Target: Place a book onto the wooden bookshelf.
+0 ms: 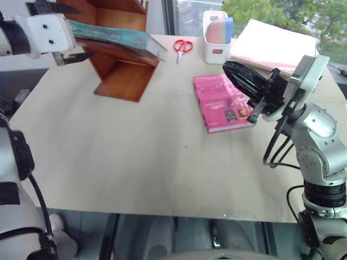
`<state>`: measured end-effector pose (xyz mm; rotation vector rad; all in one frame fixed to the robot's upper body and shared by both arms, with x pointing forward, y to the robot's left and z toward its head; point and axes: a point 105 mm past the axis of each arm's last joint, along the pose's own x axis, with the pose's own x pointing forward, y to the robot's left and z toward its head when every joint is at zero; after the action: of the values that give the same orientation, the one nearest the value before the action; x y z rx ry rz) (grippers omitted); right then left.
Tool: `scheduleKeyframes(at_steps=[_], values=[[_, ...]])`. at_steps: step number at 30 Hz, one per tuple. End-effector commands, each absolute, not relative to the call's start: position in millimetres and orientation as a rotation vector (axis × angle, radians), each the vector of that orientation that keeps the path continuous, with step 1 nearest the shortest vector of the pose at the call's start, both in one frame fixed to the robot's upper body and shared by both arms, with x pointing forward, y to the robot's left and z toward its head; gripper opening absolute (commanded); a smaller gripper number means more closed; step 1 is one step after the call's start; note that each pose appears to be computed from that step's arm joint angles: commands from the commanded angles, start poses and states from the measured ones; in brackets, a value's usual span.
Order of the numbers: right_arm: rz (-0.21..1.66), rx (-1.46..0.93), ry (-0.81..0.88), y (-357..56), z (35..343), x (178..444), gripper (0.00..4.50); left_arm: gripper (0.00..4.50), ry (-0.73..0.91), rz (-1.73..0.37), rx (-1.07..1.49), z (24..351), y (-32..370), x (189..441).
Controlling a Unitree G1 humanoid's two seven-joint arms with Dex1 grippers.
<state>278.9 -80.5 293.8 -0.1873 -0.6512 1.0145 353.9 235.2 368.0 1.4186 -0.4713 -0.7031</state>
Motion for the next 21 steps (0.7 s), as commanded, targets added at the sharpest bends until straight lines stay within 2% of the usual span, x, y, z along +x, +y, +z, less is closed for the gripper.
scheduleKeyframes(at_steps=[1, 4, 9, 12, 15, 17, 19, 20, 21], values=[[1.034, -0.211, -0.649, -87, 295, 276, 0.00, 4.39, -0.764, -0.857, 1.193, 397, 175, 309], [1.031, -0.252, -0.561, -94, 278, 282, 0.00, 4.39, -0.747, -0.986, 0.885, 370, 136, 290], [0.991, -0.309, -0.321, -115, 228, 296, 0.00, 4.39, -0.521, -0.956, 0.465, 294, 114, 296], [0.929, -0.290, -0.196, -136, 204, 297, 0.00, 4.39, -0.373, -0.872, 0.195, 251, 119, 301], [0.864, -0.327, -0.074, -162, 176, 283, 0.75, 4.50, -0.225, -0.785, 0.081, 208, 144, 300], [0.816, -0.344, -0.009, -180, 164, 270, 1.49, 4.50, -0.134, -0.730, 0.113, 184, 165, 296], [0.739, -0.374, 0.022, -199, 159, 263, 2.34, 4.50, -0.098, -0.696, 0.121, 176, 178, 290], [0.714, -0.387, 0.056, -209, 154, 257, 2.94, 4.50, -0.056, -0.690, 0.143, 168, 186, 286], [0.701, -0.396, 0.091, -217, 149, 251, 3.10, 4.50, -0.023, -0.671, 0.161, 161, 195, 284]])
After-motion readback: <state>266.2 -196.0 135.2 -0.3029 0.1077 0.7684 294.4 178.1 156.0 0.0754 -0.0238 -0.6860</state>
